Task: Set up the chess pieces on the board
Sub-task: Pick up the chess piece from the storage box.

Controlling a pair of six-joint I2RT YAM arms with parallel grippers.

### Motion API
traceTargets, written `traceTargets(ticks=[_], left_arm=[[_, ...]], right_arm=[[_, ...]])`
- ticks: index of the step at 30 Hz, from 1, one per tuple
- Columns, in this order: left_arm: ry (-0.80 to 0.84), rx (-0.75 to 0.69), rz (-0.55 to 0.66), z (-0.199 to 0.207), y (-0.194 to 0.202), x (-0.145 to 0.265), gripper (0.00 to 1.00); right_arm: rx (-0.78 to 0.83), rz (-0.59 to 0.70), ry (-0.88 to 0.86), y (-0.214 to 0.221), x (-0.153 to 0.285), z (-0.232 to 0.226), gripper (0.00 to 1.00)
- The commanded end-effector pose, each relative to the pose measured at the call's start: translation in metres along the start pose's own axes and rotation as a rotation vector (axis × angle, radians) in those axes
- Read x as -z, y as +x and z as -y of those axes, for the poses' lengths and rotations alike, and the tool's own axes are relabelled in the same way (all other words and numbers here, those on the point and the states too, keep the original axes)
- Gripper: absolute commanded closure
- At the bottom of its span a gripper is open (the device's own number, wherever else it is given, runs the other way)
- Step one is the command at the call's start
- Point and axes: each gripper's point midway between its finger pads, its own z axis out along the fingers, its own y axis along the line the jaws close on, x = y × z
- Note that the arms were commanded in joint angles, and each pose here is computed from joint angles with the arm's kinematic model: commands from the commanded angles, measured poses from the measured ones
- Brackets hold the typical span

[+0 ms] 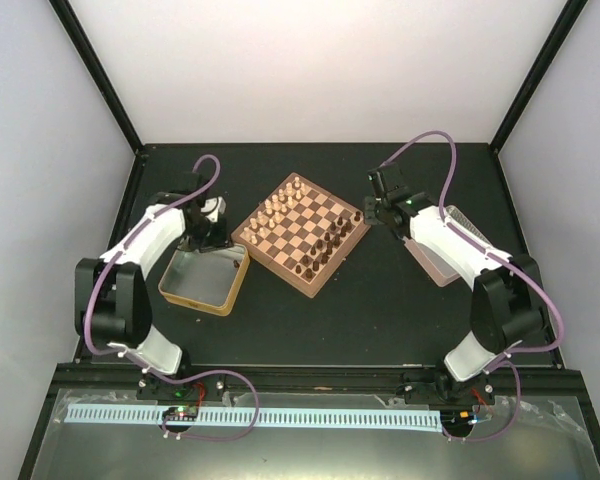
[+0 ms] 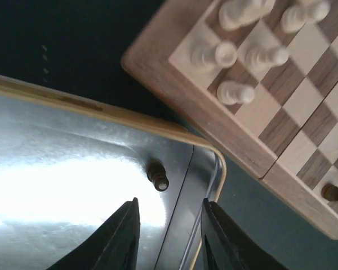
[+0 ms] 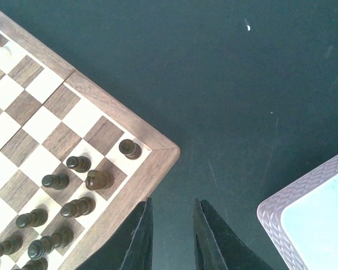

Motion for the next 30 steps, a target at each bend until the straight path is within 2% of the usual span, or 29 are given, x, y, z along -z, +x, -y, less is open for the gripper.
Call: traceTargets(ticks=[1, 7, 12, 23, 30], left_arm=[[0.054, 0.032, -0.032, 0.009, 0.006, -0.021, 0.70], [0.022, 0.036, -0.070, -0.001, 0.011, -0.046, 0.71], [0.031, 0.035, -0.103, -0.002, 0.016, -0.060, 0.66], [-0.019, 0.057, -0.157, -0.010, 0.021, -0.072, 0.72], [0.006, 0.033, -0.203, -0.002, 0.031, -0.080, 0.76]], right_arm=[[-0.016, 0.033, -0.017, -0.006, 0.012, 0.001, 0.80], [-0.022, 0.027, -0.016, -0.003, 0.012, 0.002, 0.81], [-0.021, 0.012, -0.013, 0.003, 0.010, 0.003, 0.81], [-0.020, 0.015, -0.001, 0.004, 0.008, 0.005, 0.81], [-0.018, 0.006, 0.000, 0.006, 0.003, 0.004, 0.81]])
